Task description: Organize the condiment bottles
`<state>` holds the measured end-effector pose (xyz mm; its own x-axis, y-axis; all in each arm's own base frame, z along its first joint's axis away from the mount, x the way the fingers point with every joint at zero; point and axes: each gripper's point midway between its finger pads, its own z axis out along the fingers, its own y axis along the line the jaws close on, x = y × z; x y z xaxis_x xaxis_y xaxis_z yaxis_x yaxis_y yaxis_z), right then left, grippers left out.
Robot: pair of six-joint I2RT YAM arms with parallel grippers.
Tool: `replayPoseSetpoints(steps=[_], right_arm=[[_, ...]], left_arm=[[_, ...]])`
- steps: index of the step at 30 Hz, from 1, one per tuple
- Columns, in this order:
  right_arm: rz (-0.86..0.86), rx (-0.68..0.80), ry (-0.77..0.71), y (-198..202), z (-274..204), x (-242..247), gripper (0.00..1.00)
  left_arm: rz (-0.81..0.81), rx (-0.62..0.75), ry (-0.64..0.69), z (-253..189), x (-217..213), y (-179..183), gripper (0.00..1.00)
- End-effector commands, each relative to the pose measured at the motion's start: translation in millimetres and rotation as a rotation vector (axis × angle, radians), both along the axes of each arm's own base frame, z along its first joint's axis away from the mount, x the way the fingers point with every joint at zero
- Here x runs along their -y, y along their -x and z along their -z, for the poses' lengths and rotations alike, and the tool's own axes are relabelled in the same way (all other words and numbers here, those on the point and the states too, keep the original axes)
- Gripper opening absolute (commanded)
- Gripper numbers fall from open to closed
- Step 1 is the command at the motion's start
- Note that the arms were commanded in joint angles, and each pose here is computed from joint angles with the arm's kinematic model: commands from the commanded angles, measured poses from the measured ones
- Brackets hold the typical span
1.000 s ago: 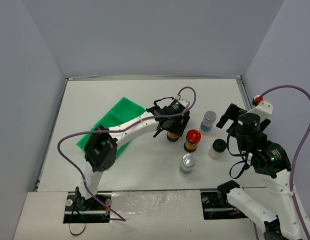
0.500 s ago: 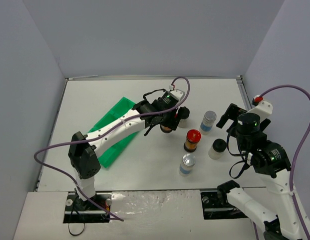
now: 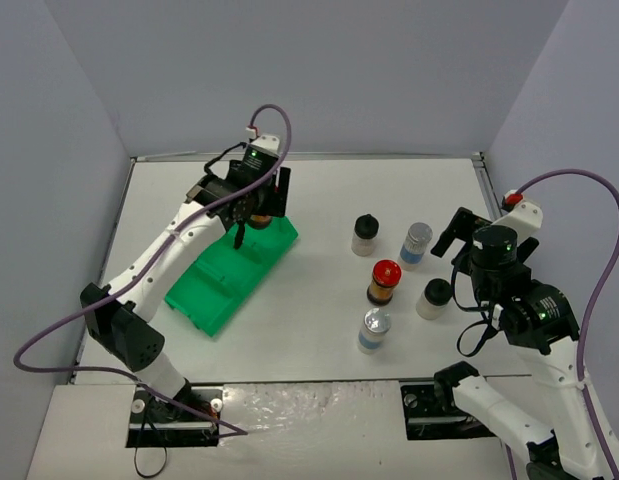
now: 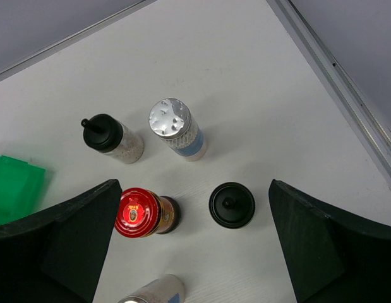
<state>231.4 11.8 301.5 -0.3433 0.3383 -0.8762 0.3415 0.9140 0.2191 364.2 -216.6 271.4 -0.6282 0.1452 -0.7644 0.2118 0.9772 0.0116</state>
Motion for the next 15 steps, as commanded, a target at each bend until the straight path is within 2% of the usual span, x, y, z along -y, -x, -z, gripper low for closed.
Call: replayPoseSetpoints(steps=[1, 8, 15], right_arm=[[0.015, 0.025, 0.009, -9, -8, -1, 1.0], [0.016, 0.02, 0.019, -10, -7, 0, 1.0], [0.015, 0.01, 0.029, -8, -2, 1, 1.0]], left_arm=[[-0.053, 0.15, 0.111, -47, -21, -32, 0.0], [-0.054, 0.159, 0.143, -27, -27, -75, 0.0], [-0.078, 0.153, 0.169, -10, -36, -100, 0.0]])
